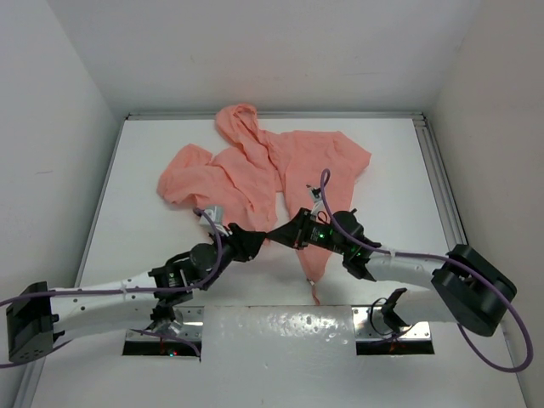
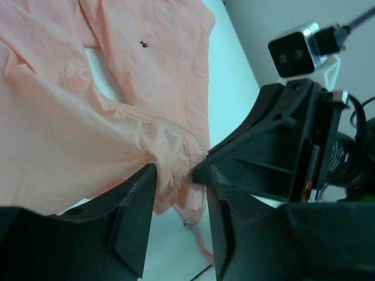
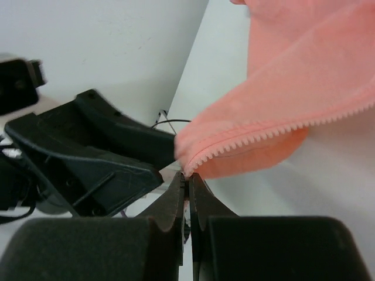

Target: Zip up the jacket

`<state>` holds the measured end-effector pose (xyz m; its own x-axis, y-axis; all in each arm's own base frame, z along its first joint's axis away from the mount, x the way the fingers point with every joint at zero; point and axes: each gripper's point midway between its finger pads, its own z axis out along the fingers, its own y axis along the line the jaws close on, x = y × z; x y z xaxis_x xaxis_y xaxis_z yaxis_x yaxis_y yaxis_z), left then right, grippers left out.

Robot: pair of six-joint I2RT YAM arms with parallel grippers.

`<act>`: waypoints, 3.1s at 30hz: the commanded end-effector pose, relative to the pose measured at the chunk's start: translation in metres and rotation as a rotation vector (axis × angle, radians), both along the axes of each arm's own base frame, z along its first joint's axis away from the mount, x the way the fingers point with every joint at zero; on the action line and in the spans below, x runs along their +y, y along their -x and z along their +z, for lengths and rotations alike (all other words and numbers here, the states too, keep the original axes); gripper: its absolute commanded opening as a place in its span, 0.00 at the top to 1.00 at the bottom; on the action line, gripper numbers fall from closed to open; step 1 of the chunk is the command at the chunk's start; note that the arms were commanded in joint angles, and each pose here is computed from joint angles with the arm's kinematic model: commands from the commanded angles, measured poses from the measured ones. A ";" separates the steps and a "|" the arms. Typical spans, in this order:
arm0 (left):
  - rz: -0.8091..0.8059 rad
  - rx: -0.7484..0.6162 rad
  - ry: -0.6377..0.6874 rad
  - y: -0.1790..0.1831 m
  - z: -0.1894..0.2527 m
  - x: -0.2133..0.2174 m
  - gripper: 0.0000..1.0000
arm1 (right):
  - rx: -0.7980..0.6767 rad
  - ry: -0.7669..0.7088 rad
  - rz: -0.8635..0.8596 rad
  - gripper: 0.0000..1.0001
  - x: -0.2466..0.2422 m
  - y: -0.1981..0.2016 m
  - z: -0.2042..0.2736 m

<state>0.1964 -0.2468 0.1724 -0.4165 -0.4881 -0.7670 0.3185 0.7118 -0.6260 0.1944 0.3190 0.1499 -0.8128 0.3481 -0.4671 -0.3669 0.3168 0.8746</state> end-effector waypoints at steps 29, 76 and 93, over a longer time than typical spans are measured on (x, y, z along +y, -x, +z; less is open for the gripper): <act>-0.306 -0.014 0.262 0.037 0.045 0.008 0.52 | -0.158 -0.226 0.587 1.00 0.007 0.054 0.098; -0.431 0.030 0.158 0.054 0.030 -0.004 0.72 | -0.122 -0.040 0.409 1.00 0.007 0.026 0.051; -0.464 0.013 0.180 0.051 0.039 -0.016 0.55 | -0.150 -0.027 0.401 1.00 0.003 0.027 0.053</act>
<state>0.1416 -0.2557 0.1811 -0.6670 -0.3389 -0.6635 0.5149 0.4341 -0.7392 0.1650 0.3216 0.1806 -0.8556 0.0025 -0.5176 -0.5116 0.1480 0.8464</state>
